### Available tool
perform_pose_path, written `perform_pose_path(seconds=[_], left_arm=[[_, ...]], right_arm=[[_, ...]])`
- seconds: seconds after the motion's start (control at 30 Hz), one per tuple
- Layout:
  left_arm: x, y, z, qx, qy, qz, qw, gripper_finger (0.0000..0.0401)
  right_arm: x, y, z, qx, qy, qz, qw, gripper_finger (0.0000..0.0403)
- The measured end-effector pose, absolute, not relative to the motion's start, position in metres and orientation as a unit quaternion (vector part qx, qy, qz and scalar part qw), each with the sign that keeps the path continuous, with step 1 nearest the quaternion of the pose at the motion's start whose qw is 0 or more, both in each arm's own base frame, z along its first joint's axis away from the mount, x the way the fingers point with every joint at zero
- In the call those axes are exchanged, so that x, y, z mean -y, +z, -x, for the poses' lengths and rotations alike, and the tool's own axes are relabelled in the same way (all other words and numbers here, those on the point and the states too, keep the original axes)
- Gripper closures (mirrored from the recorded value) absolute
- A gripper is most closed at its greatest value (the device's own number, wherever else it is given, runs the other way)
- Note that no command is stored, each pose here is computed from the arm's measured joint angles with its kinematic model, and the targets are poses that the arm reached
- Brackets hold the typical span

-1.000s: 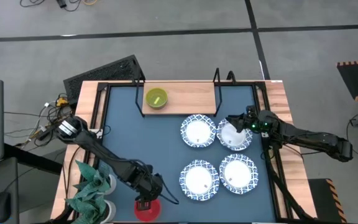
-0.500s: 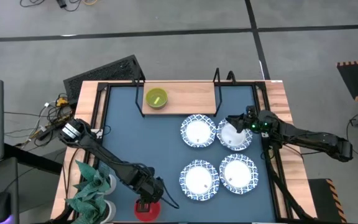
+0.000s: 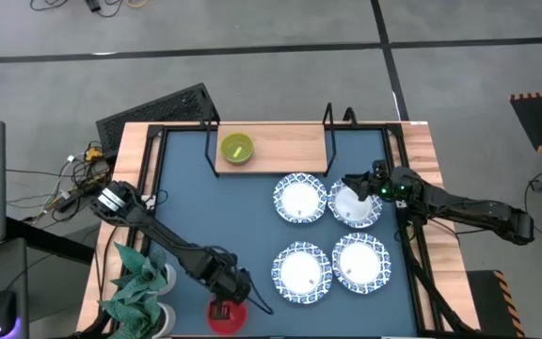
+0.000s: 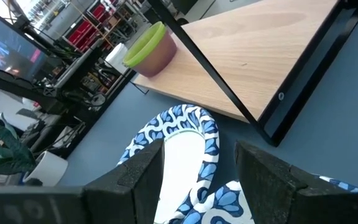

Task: Place and stack bowls onto a shelf
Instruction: Stack the orange transparent bowl into the yellow transparent bowl on the shelf

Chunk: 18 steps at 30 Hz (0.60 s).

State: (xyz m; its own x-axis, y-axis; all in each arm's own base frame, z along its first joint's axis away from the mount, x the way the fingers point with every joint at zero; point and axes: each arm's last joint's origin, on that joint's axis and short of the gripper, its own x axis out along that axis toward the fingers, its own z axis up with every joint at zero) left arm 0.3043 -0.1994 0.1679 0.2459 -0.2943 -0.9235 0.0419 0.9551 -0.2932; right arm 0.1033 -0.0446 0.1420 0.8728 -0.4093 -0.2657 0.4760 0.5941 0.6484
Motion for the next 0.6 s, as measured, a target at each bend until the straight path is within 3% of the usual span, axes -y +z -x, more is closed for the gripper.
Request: perform_pose_path(seconds=[0.43, 0.6], left_arm=[[0.135, 0.203, -0.3, -0.642, -0.016, 0.139, 0.754, 0.0401], [0.093, 0.226, -0.304, -0.613, 0.012, 0.166, 0.773, 0.0401]], right_arm=[[0.045, 0.142, -0.103, -0.044, -0.249, -0.377, 0.891, 0.0183], [0.045, 0.142, -0.103, -0.044, -0.249, -0.377, 0.891, 0.0183]])
